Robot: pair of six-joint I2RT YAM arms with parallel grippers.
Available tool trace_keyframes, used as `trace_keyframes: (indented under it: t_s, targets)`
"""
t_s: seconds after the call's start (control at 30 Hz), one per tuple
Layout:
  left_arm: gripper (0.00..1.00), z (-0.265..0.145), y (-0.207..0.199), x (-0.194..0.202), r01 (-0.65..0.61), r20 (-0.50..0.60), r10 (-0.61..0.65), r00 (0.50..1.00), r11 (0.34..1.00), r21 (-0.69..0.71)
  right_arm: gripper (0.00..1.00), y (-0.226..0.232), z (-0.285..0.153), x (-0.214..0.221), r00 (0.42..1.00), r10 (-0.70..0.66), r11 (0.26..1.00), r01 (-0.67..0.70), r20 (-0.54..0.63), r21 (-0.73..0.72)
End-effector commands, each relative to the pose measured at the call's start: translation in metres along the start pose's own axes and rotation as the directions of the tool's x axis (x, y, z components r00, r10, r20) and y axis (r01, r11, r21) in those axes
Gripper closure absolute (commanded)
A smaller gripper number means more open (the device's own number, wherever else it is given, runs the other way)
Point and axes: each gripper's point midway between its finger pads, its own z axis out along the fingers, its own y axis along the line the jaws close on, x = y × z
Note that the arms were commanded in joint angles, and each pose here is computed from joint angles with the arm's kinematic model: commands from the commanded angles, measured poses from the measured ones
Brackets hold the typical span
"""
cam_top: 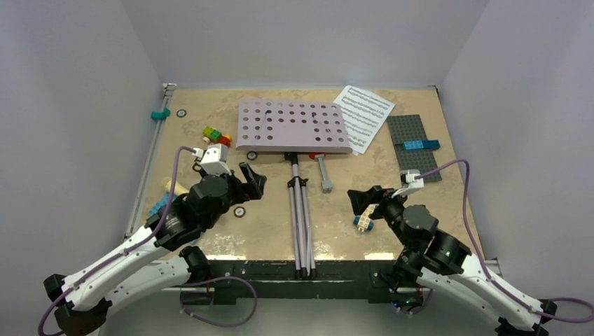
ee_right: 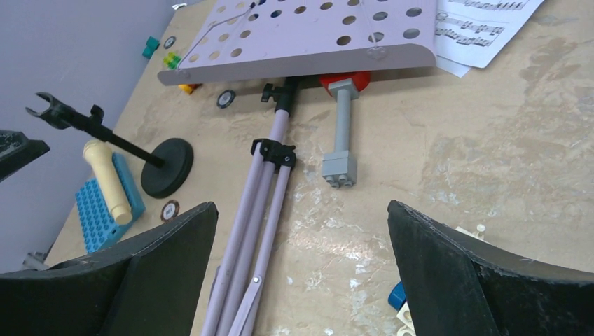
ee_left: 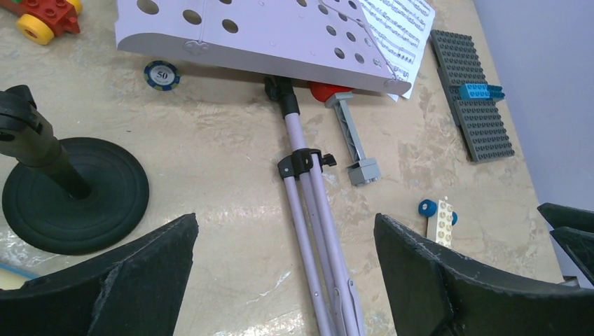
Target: Pack up the instrument practice props
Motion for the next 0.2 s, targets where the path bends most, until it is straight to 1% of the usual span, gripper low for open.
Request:
trace_keyframes:
  t_s: [0.0, 0.17]
  targets:
    - [0.00, -0.0062, 0.0021, -0.0110, -0.034, 0.021, 0.034, 0.999, 0.999, -0.014, 0.03, -0.0010, -0.0033, -0.0284, 0.996, 0.040, 0.998, -0.044, 0.080, 0.046]
    - [0.00, -0.0062, 0.0064, -0.0097, -0.050, 0.004, 0.050, 0.999, 0.998, -0.044, 0.02, 0.0073, -0.0014, -0.0282, 0.998, 0.036, 0.999, -0.037, 0.059, 0.022]
